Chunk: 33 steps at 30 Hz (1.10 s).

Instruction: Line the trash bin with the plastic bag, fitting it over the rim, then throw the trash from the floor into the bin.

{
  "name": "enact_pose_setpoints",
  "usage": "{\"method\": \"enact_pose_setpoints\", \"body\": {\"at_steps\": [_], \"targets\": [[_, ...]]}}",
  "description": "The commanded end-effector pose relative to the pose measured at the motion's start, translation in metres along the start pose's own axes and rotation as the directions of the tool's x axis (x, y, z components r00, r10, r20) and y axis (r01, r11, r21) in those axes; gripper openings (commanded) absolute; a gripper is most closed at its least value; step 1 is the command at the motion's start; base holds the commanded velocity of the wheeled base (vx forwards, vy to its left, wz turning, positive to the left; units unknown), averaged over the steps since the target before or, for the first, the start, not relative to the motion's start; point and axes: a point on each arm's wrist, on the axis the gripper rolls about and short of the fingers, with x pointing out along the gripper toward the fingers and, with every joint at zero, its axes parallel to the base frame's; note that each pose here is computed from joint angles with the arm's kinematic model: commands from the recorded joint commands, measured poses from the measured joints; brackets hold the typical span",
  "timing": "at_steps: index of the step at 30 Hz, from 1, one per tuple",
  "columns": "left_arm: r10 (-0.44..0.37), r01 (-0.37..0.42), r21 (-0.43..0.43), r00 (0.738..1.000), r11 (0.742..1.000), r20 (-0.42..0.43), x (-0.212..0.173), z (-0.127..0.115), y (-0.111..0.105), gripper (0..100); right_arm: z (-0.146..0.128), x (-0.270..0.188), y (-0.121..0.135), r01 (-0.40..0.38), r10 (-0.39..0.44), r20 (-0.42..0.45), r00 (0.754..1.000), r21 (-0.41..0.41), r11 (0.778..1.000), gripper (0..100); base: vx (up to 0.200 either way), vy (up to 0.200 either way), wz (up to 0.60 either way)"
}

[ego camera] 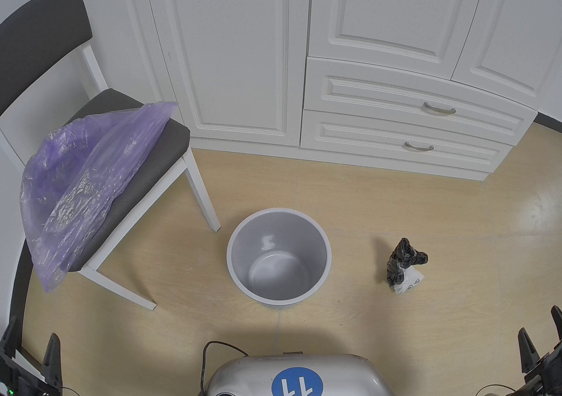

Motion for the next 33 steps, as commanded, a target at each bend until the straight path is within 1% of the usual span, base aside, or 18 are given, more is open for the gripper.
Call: {"method": "enact_pose_setpoints", "body": {"at_steps": [1, 3, 5, 8, 10, 11, 12, 13, 15, 19, 20, 22, 23, 24, 25, 26, 28, 33], "targets": [[-0.077, 0.061, 0.077, 0.969, 0.995, 0.233, -0.013, 0.051, -0.003, 100, -0.005, 0.000, 0.000, -0.014, 0.014, 0.002, 1.000, -0.044, 0.999, 100, 0.000, 0.000, 0.00], [-0.103, 0.085, 0.088, 0.969, 0.993, 0.224, -0.014, 0.063, -0.004, 100, -0.005, 0.000, 0.000, -0.014, 0.014, 0.002, 1.000, -0.044, 0.999, 100, 0.000, 0.000, 0.00], [-0.098, 0.080, 0.138, 0.986, 0.987, 0.132, -0.008, 0.074, -0.005, 100, -0.005, 0.000, 0.000, -0.017, 0.017, 0.002, 1.000, -0.043, 0.999, 100, 0.000, 0.000, 0.00], [0.004, 0.011, 0.226, 0.998, 0.974, -0.065, 0.009, 0.075, -0.004, 100, -0.005, 0.000, 0.000, -0.017, 0.017, 0.002, 1.000, -0.032, 0.999, 100, 0.000, 0.000, 0.00], [0.113, -0.056, 0.325, 0.981, 0.944, -0.159, 0.027, 0.083, -0.003, 100, -0.005, 0.000, 0.000, -0.017, 0.017, 0.002, 1.000, -0.032, 0.999, 100, 0.000, 0.000, 0.00], [0.130, -0.065, 0.340, 0.976, 0.938, -0.173, 0.030, 0.084, -0.003, 100, -0.005, 0.000, 0.000, -0.016, 0.016, 0.002, 1.000, -0.032, 0.999, 100, 0.000, 0.000, 0.00], [0.232, -0.113, 0.428, 0.943, 0.897, -0.237, 0.045, 0.087, -0.002, 100, -0.005, 0.000, 0.000, -0.011, 0.011, 0.000, 1.000, -0.037, 0.999, 100, 0.000, 0.000, 0.00], [0.275, -0.130, 0.470, 0.927, 0.873, -0.255, 0.051, 0.088, -0.001, 100, -0.005, 0.000, 0.000, -0.011, 0.011, 0.000, 1.000, -0.040, 0.999, 100, 0.000, 0.000, 0.00], [0.325, -0.125, 0.551, 0.902, 0.825, -0.283, 0.058, 0.089, 0.000, 100, -0.005, 0.000, 0.000, -0.011, 0.011, 0.000, 1.000, -0.043, 0.999, 100, 0.000, 0.000, 0.00], [0.350, -0.062, 0.654, 0.880, 0.754, -0.320, 0.061, 0.083, 0.001, 100, 0.000, -0.001, 0.000, -0.010, 0.011, 0.028, 1.000, -0.028, 1.000, 100, 0.000, 0.000, 0.00], [0.356, -0.047, 0.680, 0.877, 0.731, -0.322, 0.061, 0.083, 0.001, 100, 0.017, -0.005, 0.000, -0.025, 0.023, 0.088, 0.996, 0.019, 1.000, 100, 0.000, 0.000, 0.00], [0.367, -0.020, 0.729, 0.874, 0.685, -0.320, 0.061, 0.083, 0.002, 100, 0.075, -0.015, 0.000, -0.082, 0.045, 0.185, 0.982, 0.194, 0.978, 100, 0.000, 0.000, 0.00], [0.375, -0.010, 0.748, 0.870, 0.664, -0.321, 0.061, 0.084, 0.002, 100, 0.097, -0.012, -0.001, -0.085, 0.041, 0.171, 0.984, 0.261, 0.962, 100, 0.000, 0.000, 0.00], [0.384, 0.001, 0.761, 0.863, 0.649, -0.329, 0.062, 0.083, 0.002, 100, 0.109, -0.007, -0.001, -0.080, 0.044, 0.135, 0.990, 0.271, 0.959, 100, 0.000, 0.000, 0.00], [0.389, 0.004, 0.766, 0.860, 0.643, -0.331, 0.063, 0.083, 0.002, 100, 0.113, -0.004, -0.001, -0.074, 0.044, 0.118, 0.992, 0.266, 0.961, 100, 0.000, 0.000, 0.00], [0.400, 0.021, 0.778, 0.849, 0.628, -0.345, 0.065, 0.081, 0.003, 100, 0.118, 0.009, -0.001, -0.055, 0.045, 0.051, 0.998, 0.228, 0.972, 100, 0.000, 0.000, 0.00], [0.405, 0.046, 0.781, 0.835, 0.623, -0.372, 0.070, 0.079, 0.003, 100, 0.123, 0.027, 0.000, -0.041, 0.045, -0.016, 0.999, 0.191, 0.981, 100, 0.000, 0.000, 0.00], [0.419, 0.105, 0.771, 0.789, 0.628, -0.449, 0.081, 0.068, 0.005, 100, 0.151, 0.074, 0.000, -0.038, 0.042, -0.015, 0.999, 0.188, 0.981, 100, 0.000, 0.000, 0.00]]}}
